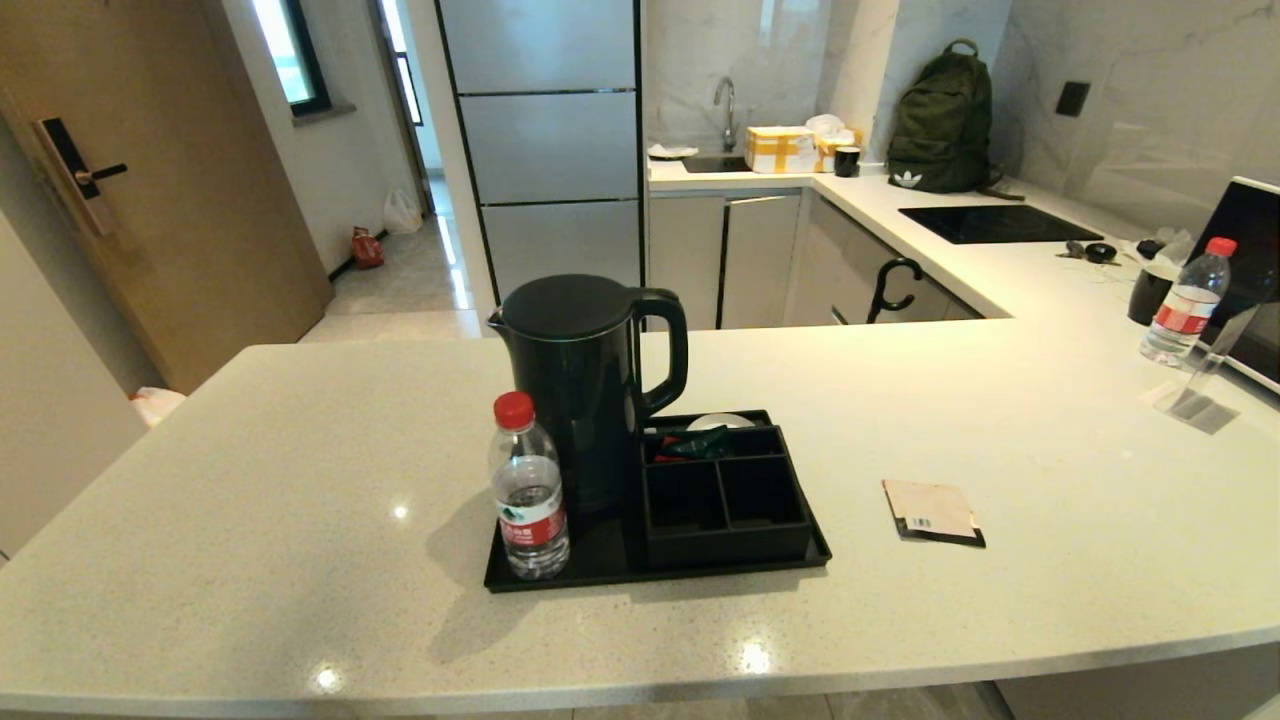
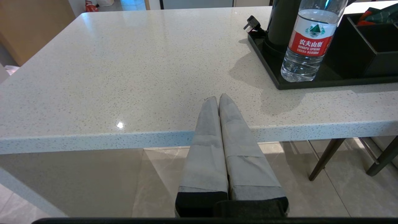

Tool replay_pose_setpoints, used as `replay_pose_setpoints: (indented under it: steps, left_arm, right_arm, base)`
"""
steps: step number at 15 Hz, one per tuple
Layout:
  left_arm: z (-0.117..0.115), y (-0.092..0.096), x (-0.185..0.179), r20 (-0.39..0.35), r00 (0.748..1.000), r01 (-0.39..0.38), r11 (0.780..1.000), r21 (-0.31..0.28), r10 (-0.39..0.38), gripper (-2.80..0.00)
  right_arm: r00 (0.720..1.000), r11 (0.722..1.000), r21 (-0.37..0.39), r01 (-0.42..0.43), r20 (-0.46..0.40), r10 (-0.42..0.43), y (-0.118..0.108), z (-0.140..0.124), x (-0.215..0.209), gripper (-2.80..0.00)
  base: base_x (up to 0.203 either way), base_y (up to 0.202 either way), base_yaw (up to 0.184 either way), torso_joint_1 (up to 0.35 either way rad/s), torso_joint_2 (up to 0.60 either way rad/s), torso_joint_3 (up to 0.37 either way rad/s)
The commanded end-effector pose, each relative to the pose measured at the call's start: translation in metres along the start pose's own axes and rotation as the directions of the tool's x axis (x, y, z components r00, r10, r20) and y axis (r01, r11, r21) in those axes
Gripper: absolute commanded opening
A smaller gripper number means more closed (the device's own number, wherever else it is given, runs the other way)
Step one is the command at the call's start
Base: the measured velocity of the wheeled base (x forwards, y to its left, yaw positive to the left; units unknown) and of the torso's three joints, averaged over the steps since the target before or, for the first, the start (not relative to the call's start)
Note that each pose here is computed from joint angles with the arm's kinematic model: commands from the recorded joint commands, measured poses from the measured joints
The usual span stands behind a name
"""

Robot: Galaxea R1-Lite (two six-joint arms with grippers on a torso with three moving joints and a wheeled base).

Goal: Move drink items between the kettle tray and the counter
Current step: Pick up the bottled water

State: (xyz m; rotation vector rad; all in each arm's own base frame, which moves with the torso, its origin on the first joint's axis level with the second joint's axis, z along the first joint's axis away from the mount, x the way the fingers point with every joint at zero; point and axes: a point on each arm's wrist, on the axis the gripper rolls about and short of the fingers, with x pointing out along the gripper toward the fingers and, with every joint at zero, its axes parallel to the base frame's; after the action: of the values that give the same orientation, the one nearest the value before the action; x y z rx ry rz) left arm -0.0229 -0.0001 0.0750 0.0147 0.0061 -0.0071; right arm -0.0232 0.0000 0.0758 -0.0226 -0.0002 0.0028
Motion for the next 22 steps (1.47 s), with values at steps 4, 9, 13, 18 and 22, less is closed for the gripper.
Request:
replay_pose_setpoints:
  steps: [4,9,13,18,22]
  left_arm:
    - [0.005,0.0,-0.001,0.002,1.0,-0.008,0.999,0.05,0.008,-2.8]
    - [0.114,0.002,0.024,-0.113,0.994,-0.007,0.998,-0.056,0.001,-2.8]
    - [0.159,-0.002,0.063,-0.415,0.893,0.134,0.983,-0.126,-0.175,-2.8]
    - [0.138,-0.028,0.195,-0.685,0.61,0.353,0.91,-0.215,-0.399,-2.8]
    - [0.088,-0.066,0.284,-0.71,0.511,0.468,0.85,-0.243,-0.485,-2.8]
  right_arm:
    - [1.0,1.0,0.0,0.0,-0.002,0.0,0.0,0.0,0.0,-2.8]
    - [1.0,1.0,0.001,0.0,0.0,0.0,0.0,0.0,0.0,-2.8]
    - [1.0,1.0,0.0,0.0,0.0,0.0,0.0,0.0,0.0,-2.8]
    - [1.0,1.0,0.0,0.0,-0.001,0.0,0.0,0.0,0.0,-2.8]
    - [1.0,1.0,0.0,0.0,-0.002,0.0,0.0,0.0,0.0,-2.8]
  base:
    - [0.0,0.0,0.0,0.0,0.0,0.0]
    - [0.0,0.0,0.0,0.0,0.0,0.0]
    - [0.0,0.0,0.0,0.0,0.0,0.0]
    - [0.0,0.0,0.0,0.0,0.0,0.0]
    - [0.0,0.0,0.0,0.0,0.0,0.0]
